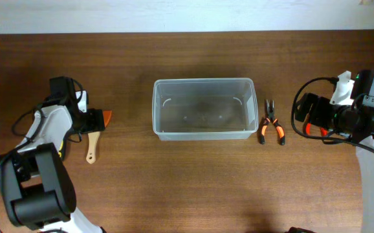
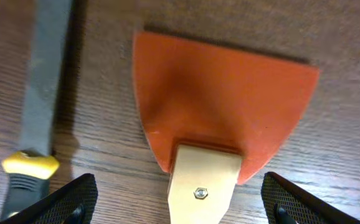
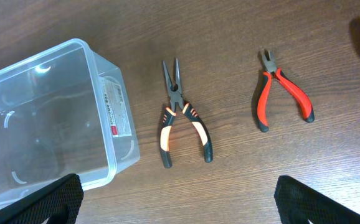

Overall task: Pack container
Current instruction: 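Move left gripper over the orange scraper and right gripper over the pliers, then grasp the orange scraper's wooden handle with the left gripper and lift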

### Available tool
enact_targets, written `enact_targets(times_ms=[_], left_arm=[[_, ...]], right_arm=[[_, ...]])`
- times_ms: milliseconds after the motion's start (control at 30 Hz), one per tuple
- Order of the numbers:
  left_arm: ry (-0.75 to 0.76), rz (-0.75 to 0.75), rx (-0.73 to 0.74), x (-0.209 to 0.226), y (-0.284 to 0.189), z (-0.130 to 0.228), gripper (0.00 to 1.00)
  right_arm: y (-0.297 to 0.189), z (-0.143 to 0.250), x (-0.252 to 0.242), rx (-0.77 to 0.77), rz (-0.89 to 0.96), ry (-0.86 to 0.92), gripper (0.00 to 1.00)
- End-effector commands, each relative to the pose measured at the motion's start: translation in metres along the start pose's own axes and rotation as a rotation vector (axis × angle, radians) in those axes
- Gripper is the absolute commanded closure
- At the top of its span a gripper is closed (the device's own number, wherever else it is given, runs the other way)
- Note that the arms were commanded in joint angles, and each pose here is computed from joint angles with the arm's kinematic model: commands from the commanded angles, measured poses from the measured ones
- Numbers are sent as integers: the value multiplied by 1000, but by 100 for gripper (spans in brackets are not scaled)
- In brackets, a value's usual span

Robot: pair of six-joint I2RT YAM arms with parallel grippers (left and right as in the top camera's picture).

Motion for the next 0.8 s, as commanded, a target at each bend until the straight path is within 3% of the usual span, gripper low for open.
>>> enact_targets(times_ms=[0,767], left_arm=[[0,16,16,-4,3,-1,8],[36,47,85,-12,12,10,10]], right_arm=[[-2,-3,2,-4,-16,3,1],[-3,-3,2,-5,-15,3,1]])
Point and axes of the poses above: each gripper's point midway between its finger pads, its own y axis out along the fingers, its own x axis along the line the jaws close on, z = x × y, the point moved 6 cm from there along -y, back along the fingers, and after that the axes turned 6 degrees about y, right-handed, at the moved point
